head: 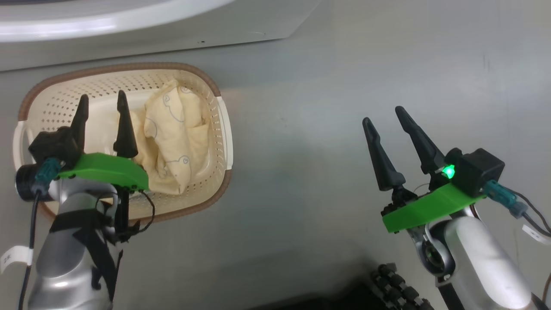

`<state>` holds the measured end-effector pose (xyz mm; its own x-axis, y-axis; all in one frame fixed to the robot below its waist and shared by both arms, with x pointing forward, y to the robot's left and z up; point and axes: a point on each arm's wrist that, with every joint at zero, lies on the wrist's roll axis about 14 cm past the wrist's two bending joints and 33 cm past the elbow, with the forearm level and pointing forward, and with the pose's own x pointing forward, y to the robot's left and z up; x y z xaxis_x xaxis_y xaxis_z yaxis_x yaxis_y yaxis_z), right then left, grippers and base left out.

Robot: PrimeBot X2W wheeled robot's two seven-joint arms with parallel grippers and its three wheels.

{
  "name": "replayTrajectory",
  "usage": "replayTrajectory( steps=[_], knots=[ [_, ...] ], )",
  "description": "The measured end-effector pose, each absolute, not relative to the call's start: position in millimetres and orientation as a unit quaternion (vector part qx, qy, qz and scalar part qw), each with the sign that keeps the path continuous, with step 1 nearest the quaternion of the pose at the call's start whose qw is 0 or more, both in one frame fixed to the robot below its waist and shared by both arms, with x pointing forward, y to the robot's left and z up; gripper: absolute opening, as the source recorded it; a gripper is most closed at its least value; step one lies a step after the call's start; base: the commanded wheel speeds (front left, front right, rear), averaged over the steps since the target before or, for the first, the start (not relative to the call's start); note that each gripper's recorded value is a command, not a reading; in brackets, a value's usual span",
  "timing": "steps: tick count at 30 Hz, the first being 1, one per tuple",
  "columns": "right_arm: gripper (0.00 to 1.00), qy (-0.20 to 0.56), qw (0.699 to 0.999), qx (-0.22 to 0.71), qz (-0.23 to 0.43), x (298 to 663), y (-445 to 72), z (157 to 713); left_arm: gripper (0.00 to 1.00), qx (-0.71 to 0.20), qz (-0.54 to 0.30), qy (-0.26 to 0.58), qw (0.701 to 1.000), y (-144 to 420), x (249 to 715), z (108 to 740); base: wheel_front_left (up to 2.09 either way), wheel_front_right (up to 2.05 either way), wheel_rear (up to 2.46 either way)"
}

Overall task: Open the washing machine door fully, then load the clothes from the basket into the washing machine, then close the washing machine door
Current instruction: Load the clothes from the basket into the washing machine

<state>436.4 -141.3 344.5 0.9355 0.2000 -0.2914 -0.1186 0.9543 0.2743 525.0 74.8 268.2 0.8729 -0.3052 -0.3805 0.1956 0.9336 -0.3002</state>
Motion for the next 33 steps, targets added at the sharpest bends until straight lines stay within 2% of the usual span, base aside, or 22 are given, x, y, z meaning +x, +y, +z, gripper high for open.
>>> replayTrajectory(
  steps=[9, 18, 33],
  knots=[
    [1.00, 0.175, 0.972, 0.129, 0.083, 445.0, -139.0, 323.5, 1.00, -0.129, -0.139, 0.327, 0.926, 62.8, 496.8, 194.8, 0.00, 0.00, 0.00],
    [1.00, 0.193, 0.969, 0.130, 0.085, 448.4, -137.5, 302.7, 1.00, -0.128, -0.137, 0.398, 0.898, 59.9, 478.3, 147.6, 0.00, 0.00, 0.00],
    [1.00, 0.208, 0.964, 0.133, 0.093, 450.4, -131.0, 285.3, 1.00, -0.134, -0.144, 0.439, 0.877, 50.8, 466.0, 120.6, 0.00, 0.00, 0.00]
  ],
)
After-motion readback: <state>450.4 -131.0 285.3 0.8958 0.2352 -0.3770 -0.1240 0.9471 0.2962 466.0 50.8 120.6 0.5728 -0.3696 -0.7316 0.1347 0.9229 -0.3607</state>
